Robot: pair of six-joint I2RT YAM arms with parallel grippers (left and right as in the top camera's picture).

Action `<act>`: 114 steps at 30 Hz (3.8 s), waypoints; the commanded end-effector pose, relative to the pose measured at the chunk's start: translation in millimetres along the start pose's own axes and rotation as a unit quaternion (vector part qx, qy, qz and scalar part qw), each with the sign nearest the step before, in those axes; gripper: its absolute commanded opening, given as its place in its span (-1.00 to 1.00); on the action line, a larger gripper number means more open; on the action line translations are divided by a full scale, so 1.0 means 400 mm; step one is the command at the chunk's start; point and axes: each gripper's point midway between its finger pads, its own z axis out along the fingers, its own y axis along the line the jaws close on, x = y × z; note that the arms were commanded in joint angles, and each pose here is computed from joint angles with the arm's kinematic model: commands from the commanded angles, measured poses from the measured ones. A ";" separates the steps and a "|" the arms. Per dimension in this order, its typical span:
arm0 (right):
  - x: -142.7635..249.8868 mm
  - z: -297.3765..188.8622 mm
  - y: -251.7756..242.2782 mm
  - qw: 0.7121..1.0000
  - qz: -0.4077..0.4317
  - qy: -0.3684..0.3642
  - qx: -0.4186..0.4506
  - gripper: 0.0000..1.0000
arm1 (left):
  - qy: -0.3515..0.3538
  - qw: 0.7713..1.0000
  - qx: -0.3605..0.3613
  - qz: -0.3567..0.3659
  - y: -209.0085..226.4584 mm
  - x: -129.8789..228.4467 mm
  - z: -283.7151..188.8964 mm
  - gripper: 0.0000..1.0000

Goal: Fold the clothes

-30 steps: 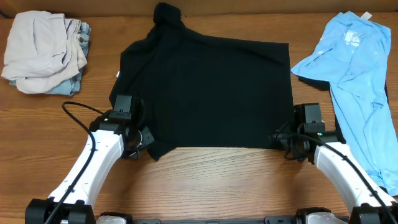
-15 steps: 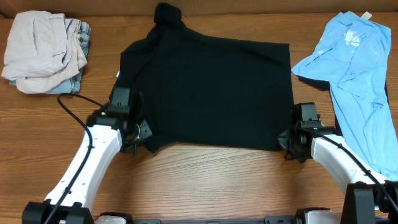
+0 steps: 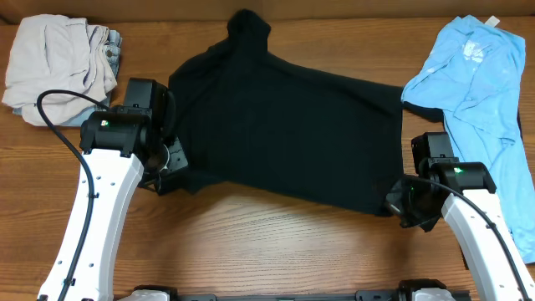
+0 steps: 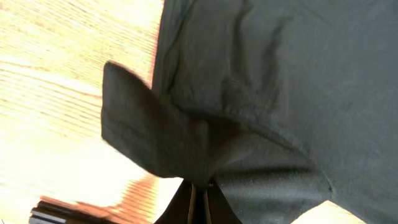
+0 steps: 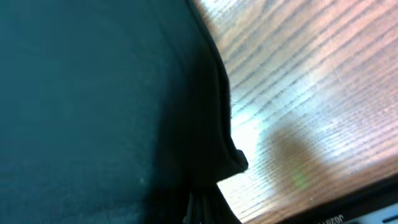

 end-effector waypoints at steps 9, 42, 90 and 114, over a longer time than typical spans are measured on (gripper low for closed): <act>-0.184 -0.002 0.119 0.988 -0.016 -0.134 -0.072 -0.92 | -0.120 0.992 0.037 0.019 -0.086 -0.179 0.024 -0.91; -0.352 0.055 0.294 0.973 -0.057 -0.174 -0.139 0.67 | -0.240 0.961 0.076 0.117 -0.286 -0.466 0.185 1.00; -0.177 0.234 0.293 0.978 -0.194 -0.052 -0.058 1.00 | 0.177 0.973 -0.025 0.143 -0.083 0.053 0.588 1.00; -0.076 0.042 0.238 0.985 -0.166 0.022 -0.045 1.00 | 0.229 0.969 -0.040 0.084 -0.011 0.181 0.399 0.99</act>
